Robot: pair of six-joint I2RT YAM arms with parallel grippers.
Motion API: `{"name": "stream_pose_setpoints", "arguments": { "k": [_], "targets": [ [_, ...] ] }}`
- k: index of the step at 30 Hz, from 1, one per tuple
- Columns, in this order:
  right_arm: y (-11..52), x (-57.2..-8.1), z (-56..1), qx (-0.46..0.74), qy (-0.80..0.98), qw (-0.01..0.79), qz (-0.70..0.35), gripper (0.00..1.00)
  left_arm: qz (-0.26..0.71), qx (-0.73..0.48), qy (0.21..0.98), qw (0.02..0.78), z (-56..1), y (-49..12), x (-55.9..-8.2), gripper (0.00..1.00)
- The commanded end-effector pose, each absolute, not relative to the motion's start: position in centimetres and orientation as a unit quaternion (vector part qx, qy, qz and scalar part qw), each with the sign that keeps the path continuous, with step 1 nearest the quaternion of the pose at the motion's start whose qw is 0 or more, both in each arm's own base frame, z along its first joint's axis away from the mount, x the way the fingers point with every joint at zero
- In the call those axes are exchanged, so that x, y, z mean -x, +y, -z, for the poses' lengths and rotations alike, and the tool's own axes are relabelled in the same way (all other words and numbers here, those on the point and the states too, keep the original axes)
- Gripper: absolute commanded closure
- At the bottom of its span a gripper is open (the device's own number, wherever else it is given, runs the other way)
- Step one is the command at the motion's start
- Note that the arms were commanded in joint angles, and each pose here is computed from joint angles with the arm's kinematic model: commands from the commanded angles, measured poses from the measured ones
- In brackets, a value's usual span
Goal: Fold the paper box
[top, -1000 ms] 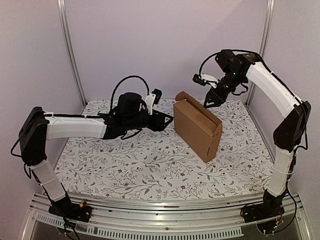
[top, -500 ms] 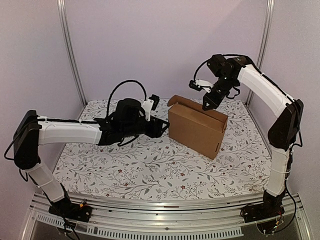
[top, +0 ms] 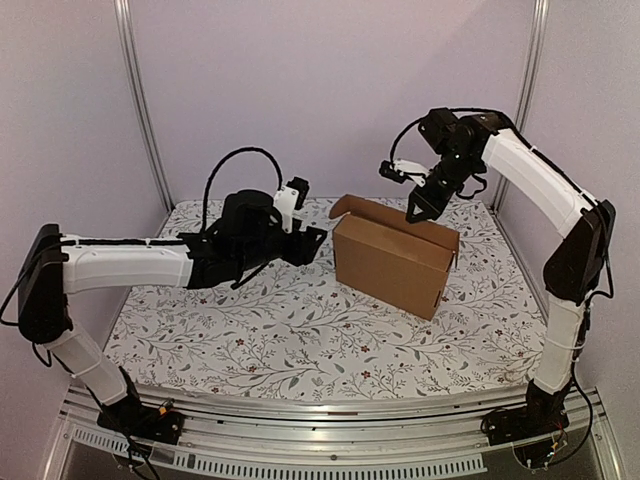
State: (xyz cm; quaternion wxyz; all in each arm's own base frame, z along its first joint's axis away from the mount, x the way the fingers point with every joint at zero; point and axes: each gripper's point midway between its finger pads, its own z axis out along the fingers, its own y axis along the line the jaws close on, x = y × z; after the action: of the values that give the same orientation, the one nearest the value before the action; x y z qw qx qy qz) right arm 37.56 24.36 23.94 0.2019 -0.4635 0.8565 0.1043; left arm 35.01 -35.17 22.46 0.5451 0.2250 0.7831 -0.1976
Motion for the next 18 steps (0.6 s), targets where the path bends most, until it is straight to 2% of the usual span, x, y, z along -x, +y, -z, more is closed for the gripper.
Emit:
{"name": "stream_pose_setpoints", "arguments": {
  "k": [1, 12, 18],
  "targets": [
    [23.8, -34.9, -24.7, 0.478, 0.852, 0.178, -0.118, 0.93, 0.155, -0.248, 0.785, 0.547, -22.4, -35.0, -39.1, 0.33],
    [23.7, -35.3, -23.8, 0.474, 0.856, 0.175, -0.11, 0.93, 0.185, -0.289, 0.791, 0.507, -21.2, -36.9, -44.1, 0.35],
    [23.7, -36.0, -23.7, 0.469, 0.858, 0.182, -0.101, 0.96, 0.238, -0.329, 0.789, 0.461, -19.9, -38.6, -44.0, 0.4]
  ]
}}
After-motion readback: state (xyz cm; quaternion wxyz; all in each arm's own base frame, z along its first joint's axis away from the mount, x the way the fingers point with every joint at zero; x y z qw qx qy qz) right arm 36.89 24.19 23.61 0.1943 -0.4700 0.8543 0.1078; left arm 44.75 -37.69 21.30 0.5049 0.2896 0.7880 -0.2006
